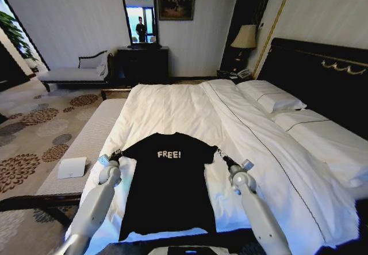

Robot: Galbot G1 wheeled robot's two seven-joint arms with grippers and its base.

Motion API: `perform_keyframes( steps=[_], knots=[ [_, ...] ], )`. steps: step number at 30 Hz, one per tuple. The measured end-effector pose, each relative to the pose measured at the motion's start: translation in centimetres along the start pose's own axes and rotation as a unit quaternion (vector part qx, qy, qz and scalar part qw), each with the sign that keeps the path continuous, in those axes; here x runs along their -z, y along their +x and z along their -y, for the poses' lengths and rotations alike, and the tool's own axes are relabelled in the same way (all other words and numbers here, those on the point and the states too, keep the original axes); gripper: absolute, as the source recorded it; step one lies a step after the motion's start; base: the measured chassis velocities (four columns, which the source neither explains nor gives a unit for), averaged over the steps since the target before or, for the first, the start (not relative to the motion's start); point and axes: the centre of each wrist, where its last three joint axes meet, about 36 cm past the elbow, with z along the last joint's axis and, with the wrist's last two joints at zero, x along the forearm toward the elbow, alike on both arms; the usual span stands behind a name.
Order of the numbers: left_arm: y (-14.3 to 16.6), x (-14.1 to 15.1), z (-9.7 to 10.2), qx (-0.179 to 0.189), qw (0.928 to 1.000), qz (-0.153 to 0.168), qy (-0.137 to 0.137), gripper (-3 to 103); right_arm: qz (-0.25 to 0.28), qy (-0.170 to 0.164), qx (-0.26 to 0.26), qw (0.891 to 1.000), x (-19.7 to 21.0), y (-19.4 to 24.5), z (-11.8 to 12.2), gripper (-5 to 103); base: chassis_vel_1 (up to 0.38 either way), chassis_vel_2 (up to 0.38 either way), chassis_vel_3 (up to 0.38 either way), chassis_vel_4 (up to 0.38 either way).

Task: Fold the clothes on the bed.

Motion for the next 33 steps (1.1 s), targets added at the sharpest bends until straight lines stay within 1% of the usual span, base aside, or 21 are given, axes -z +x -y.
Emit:
perform_keyframes(
  steps=[1, 3, 4, 5, 6, 9, 10, 11, 13, 15, 16, 18, 21, 22, 23, 26, 27, 29, 30, 32, 33],
  knots=[
    [0.0, 0.0, 0.0, 0.000, 1.0000, 0.000, 0.000, 62, 0.000, 0.000, 0.000, 1.000, 0.0, 0.0, 0.0, 100, 0.000, 0.000, 0.000, 0.000],
    [1.8, -0.2, 0.0, -0.013, 0.9998, 0.003, -0.012, 74, -0.007, -0.031, 0.015, 0.999, 0.1, -0.9, -0.4, 100, 0.000, 0.000, 0.000, 0.000],
    [2.6, -0.4, -0.1, -0.016, 0.9997, 0.004, -0.016, 79, -0.011, -0.041, 0.023, 0.999, 0.0, -1.2, -0.7, 100, 0.000, 0.000, 0.000, 0.000],
    [2.6, -0.4, -0.1, -0.016, 0.9997, 0.004, -0.016, 79, -0.011, -0.041, 0.023, 0.999, 0.0, -1.2, -0.7, 100, 0.000, 0.000, 0.000, 0.000],
    [3.4, -0.6, -0.3, -0.018, 0.9997, 0.004, -0.018, 79, -0.013, -0.045, 0.028, 0.999, -0.1, -1.5, -0.9, 100, 0.000, 0.000, 0.000, 0.000],
    [5.9, -1.3, -0.6, -0.023, 0.9996, -0.001, -0.019, 94, -0.019, -0.050, 0.035, 0.998, -0.9, -2.4, -1.3, 100, 0.000, 0.000, 0.000, 0.000],
    [6.5, -1.5, -0.6, -0.024, 0.9995, -0.003, -0.019, 94, -0.020, -0.050, 0.036, 0.998, -1.0, -2.6, -1.3, 100, 0.000, 0.000, 0.000, 0.000],
    [6.5, -1.5, -0.6, -0.024, 0.9995, -0.003, -0.019, 94, -0.020, -0.050, 0.036, 0.998, -1.0, -2.6, -1.3, 100, 0.000, 0.000, 0.000, 0.000],
    [9.1, -2.5, -0.7, -0.028, 0.9993, -0.010, -0.020, 100, -0.022, -0.054, 0.036, 0.998, -1.5, -3.3, -1.2, 100, 0.000, 0.000, 0.000, 0.000],
    [10.7, -3.2, -0.8, -0.030, 0.9992, -0.017, -0.021, 100, -0.022, -0.055, 0.034, 0.998, -1.8, -3.8, -1.0, 100, 0.000, 0.000, 0.000, 0.000],
    [10.7, -3.2, -0.8, -0.030, 0.9992, -0.017, -0.021, 100, -0.022, -0.055, 0.034, 0.998, -1.8, -3.8, -1.0, 100, 0.000, 0.000, 0.000, 0.000],
    [11.7, -3.7, -1.1, -0.028, 0.9991, -0.020, -0.027, 100, -0.024, -0.057, 0.031, 0.998, -2.0, -4.2, -0.8, 100, 0.000, 0.000, 0.000, 0.000],
    [11.9, -3.5, -1.3, -0.026, 0.9992, -0.017, -0.027, 100, -0.024, -0.058, 0.028, 0.998, -2.1, -4.6, -0.8, 100, 0.000, 0.000, 0.000, 0.000],
    [11.9, -3.2, -1.4, -0.026, 0.9992, -0.014, -0.026, 100, -0.024, -0.060, 0.028, 0.998, -2.0, -4.9, -0.9, 102, 0.000, 0.000, 0.000, 0.000],
    [11.9, -3.1, -1.4, -0.026, 0.9992, -0.013, -0.026, 100, -0.023, -0.060, 0.029, 0.998, -2.0, -5.0, -1.0, 102, 0.000, 0.000, 0.000, 0.000],
    [12.4, -2.7, -1.2, -0.030, 0.9992, -0.010, -0.024, 100, -0.022, -0.061, 0.030, 0.997, -1.7, -5.6, -1.3, 88, 0.000, 0.000, 0.000, 0.000],
    [12.4, -2.7, -1.2, -0.030, 0.9992, -0.010, -0.024, 100, -0.022, -0.061, 0.030, 0.997, -1.7, -5.6, -1.3, 88, 0.000, 0.000, 0.000, 0.000],
    [12.9, -2.8, -1.0, -0.032, 0.9991, -0.011, -0.024, 100, -0.022, -0.063, 0.031, 0.997, -1.6, -5.8, -1.3, 77, 0.000, 0.000, 0.000, 0.000],
    [13.1, -2.9, -0.9, -0.032, 0.9991, -0.012, -0.024, 100, -0.022, -0.063, 0.031, 0.997, -1.6, -5.9, -1.4, 77, 0.000, 0.000, 0.000, 0.000],
    [13.5, -3.3, -0.9, -0.032, 0.9991, -0.016, -0.025, 100, -0.024, -0.064, 0.032, 0.997, -1.7, -6.2, -1.3, 66, 0.000, 0.000, 0.000, 0.000],
    [13.5, -3.3, -0.9, -0.032, 0.9991, -0.016, -0.025, 100, -0.024, -0.064, 0.032, 0.997, -1.7, -6.2, -1.3, 66, 0.000, 0.000, 0.000, 0.000]
  ],
)
